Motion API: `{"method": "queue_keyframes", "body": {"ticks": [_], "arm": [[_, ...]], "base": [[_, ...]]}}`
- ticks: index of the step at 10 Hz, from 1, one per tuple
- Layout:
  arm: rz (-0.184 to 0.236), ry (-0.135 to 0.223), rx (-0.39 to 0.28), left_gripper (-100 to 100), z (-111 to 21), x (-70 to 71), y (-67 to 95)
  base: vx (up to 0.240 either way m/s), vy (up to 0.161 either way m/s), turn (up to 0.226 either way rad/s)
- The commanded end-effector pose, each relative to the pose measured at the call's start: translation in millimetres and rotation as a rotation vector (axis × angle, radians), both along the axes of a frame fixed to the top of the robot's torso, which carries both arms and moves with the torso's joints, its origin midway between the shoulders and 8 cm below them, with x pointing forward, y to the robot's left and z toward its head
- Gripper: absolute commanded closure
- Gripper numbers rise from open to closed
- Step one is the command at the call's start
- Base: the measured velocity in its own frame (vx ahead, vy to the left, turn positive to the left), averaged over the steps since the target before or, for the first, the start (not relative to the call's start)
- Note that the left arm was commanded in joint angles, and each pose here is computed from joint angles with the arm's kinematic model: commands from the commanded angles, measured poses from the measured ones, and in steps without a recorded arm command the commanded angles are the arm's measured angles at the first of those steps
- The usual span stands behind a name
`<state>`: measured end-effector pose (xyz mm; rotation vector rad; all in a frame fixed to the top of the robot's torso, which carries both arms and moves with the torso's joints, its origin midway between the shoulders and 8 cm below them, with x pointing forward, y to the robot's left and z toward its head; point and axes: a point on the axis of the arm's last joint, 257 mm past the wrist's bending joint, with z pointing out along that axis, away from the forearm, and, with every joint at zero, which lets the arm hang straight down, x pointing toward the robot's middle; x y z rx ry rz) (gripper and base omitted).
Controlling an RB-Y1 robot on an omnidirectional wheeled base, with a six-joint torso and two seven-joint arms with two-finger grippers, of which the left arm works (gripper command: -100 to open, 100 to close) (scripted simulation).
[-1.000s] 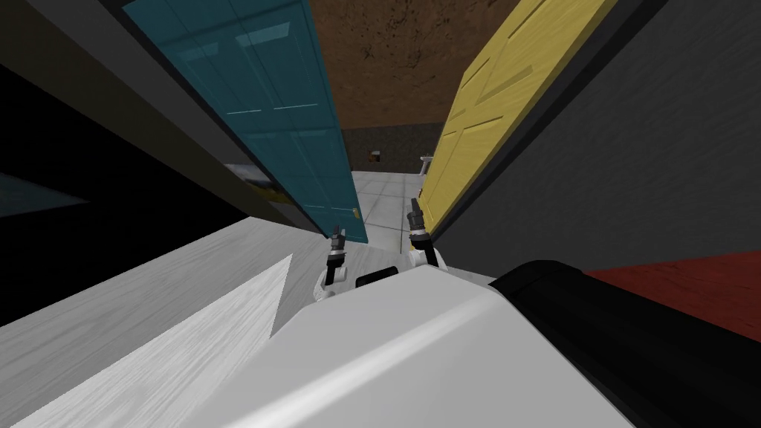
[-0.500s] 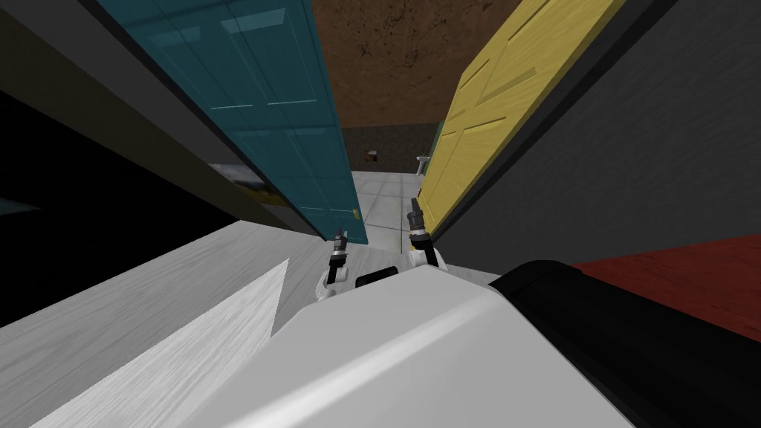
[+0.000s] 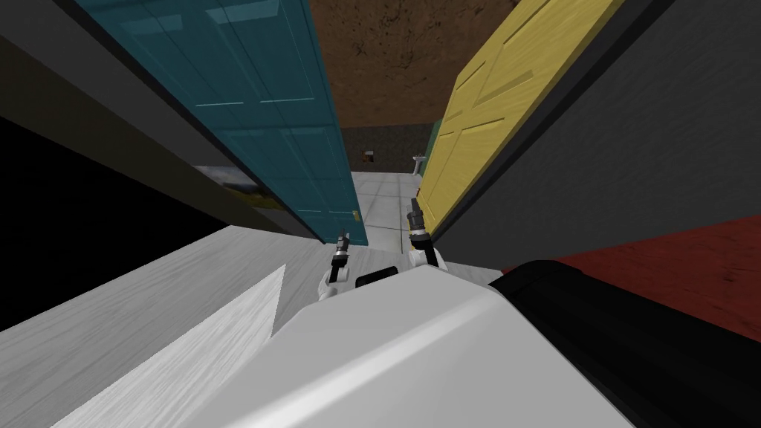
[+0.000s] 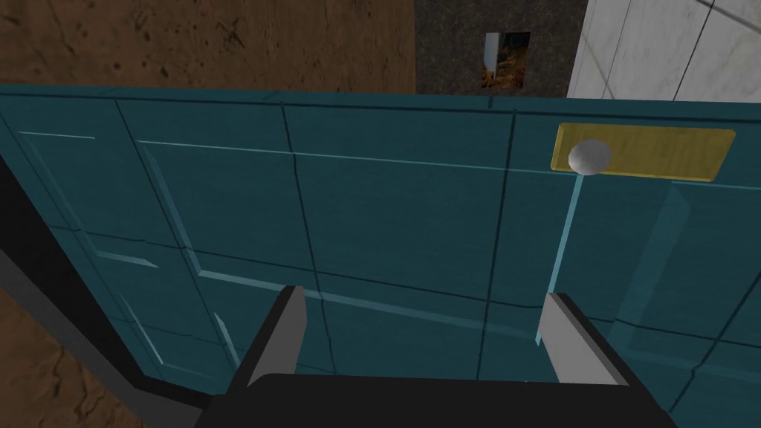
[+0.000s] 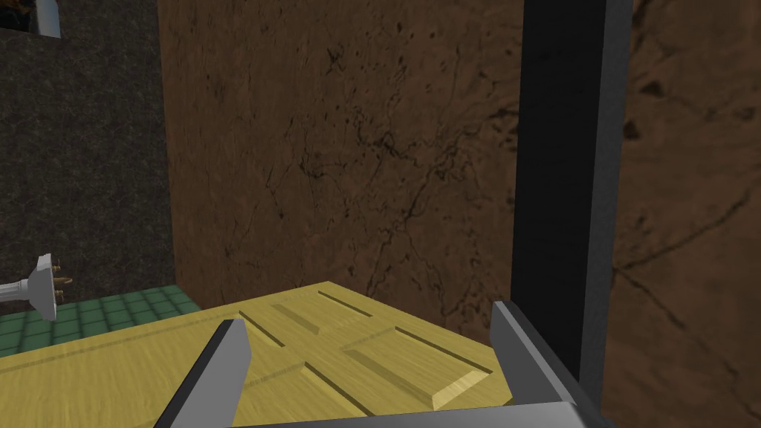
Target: Push the door open
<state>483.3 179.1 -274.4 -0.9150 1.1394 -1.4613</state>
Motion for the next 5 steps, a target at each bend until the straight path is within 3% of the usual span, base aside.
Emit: {"method": "queue_keyframes", "body": {"ticks": [1,5], "arm": [[-0.007,0.028,0.004,-100,-13.1,1.9,-4.1],[-0.023,0.089,0.012,-100,-41.7,5.4,-10.7]], "base": [[0.054,0.113,-0.115],[0.062,0.106,-0.106]]}}
